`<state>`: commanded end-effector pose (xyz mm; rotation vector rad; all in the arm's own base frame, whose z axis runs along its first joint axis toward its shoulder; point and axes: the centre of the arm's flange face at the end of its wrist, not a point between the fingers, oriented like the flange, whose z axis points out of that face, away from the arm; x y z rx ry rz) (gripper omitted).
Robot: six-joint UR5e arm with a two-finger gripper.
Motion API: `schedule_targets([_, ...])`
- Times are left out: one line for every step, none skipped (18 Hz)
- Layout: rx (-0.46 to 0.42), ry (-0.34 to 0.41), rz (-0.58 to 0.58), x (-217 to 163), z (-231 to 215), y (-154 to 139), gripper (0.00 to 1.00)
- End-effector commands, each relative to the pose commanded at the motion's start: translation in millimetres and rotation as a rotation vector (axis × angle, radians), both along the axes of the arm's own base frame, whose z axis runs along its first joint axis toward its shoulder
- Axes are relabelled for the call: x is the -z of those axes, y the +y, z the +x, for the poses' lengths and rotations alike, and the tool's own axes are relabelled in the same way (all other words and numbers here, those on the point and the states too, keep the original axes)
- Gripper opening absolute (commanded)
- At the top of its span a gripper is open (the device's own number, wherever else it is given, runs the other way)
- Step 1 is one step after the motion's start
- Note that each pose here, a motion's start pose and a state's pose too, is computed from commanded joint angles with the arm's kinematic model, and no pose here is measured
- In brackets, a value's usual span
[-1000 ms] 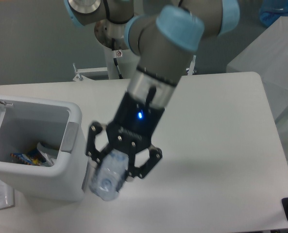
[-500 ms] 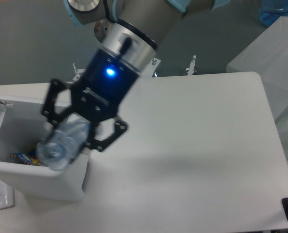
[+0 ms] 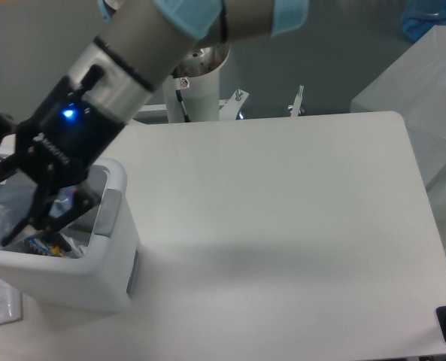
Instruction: Place the trash in the trash can
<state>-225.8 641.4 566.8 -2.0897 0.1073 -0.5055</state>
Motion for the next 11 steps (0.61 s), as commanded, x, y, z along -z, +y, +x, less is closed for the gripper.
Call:
schedule_targets([0.011,0.017,0.004,8.6,-0.7,0.8,0.60])
schedule_targets([0.024,0.033,0.007,14.7,-1.0,1.2,0.68])
schedule_targets([0.030,0.038,0.006,18.6,-1.0,1.1,0.79])
schedule_targets([0.032,0.037,0.003,21.7,-0.9,1.0,0.82])
schedule_targets([0.031,0.036,-0.003,24.8,-0.7,0.4,0.84])
schedule_targets([0.028,0.030,-0.016,32.5,-1.6,1.1,0.88])
schedule_targets([0.027,0.027,-0.026,38.4,-2.0,1.3,0.92])
schedule_targets([0.026,0.019,-0.035,44.8,-3.0,1.1,0.96])
schedule_targets([0.021,0.014,-0.041,48.5,-5.4,-0.7,0.98])
schedule_targets([0.012,0.012,-0.044,49.8,-10.8,-3.4,0.99])
schedule_targets([-0.008,0.011,-0.043,48.9,-23.0,-8.6,0.99])
